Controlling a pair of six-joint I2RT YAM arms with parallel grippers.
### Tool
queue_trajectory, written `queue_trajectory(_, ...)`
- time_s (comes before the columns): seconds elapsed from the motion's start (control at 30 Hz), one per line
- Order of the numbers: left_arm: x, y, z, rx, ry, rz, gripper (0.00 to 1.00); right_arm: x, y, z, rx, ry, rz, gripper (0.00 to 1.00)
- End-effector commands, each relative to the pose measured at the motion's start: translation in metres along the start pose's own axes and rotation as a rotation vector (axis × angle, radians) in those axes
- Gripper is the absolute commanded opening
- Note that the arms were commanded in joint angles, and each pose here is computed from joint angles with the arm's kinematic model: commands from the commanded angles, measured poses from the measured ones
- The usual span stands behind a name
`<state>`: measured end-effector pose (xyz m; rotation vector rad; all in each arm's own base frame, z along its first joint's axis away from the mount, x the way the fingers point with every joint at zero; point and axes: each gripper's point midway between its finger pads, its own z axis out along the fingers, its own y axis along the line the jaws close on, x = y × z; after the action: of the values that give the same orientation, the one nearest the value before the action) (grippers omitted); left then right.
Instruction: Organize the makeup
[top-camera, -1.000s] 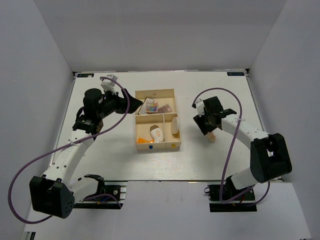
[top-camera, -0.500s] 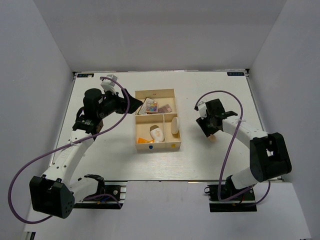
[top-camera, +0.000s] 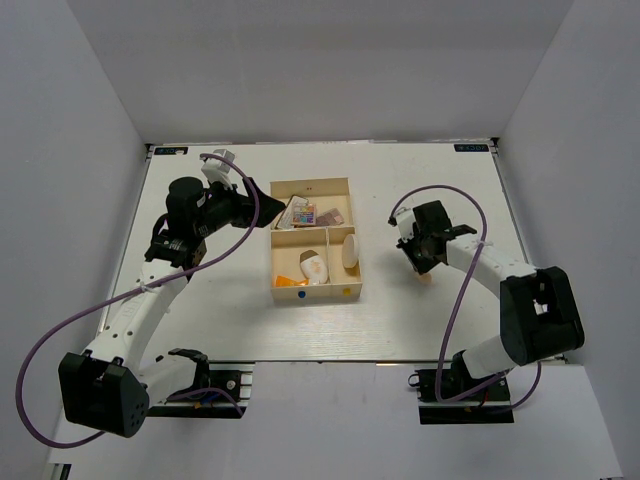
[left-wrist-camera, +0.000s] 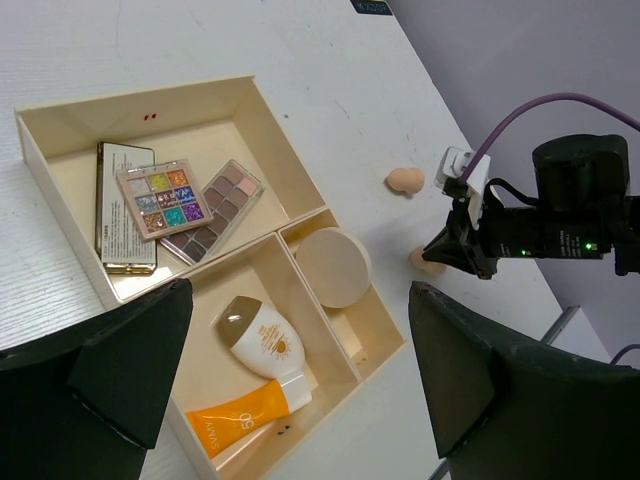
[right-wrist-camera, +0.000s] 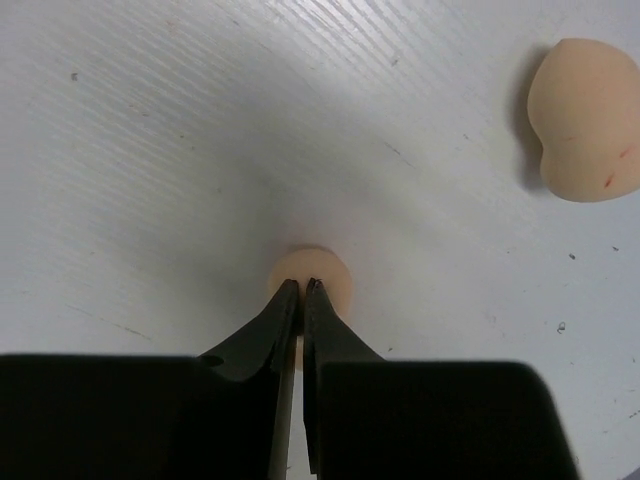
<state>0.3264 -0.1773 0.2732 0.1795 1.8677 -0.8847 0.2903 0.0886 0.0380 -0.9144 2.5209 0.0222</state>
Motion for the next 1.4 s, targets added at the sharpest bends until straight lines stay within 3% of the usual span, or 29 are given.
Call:
queue_trajectory(0.0, -0.020, -0.019, -0.009, 0.049, -0.051, 0.039, 0.98, -0.012, 0.012, -0.019, -0.078, -0.066, -0.024, 0.06)
queue_trajectory(0.4, -0.021, -0.018, -0.009, 0.041, -0.060, 0.045, 0.98, -0.129, 0.093, -0.119, -0.465, -0.504, -0.207, 0.04)
queue_trajectory(0.67, -0.021, -0.013, -0.007, 0.032, -0.055, 0.044, 0.98, -0.162, 0.127, -0.111, -0.580, -0.486, -0.263, 0.09)
queue_trajectory(0.87, -0.021, -0.012, -0.006, 0.028, -0.054, 0.044, 0.98, -0.164, 0.148, -0.090, -0.635, -0.412, -0.297, 0.21)
queue_trajectory(1.0, -0.020, -0.012, -0.006, 0.029, -0.052, 0.042, 0.98, -0.157, 0.153, -0.076, -0.622, -0.380, -0.321, 0.40)
queue_trajectory(1.1, -0.020, -0.012, -0.006, 0.033, -0.050, 0.041, 0.98, -0.156, 0.155, -0.075, -0.620, -0.382, -0.326, 0.48)
queue_trajectory(1.27, -0.020, -0.011, -0.006, 0.029, -0.051, 0.043, 0.98, -0.159, 0.149, -0.084, -0.585, -0.412, -0.333, 0.53)
queue_trajectory(1.37, -0.021, -0.013, -0.007, 0.032, -0.055, 0.044, 0.98, -0.166, 0.122, -0.099, -0.447, -0.470, -0.312, 0.53)
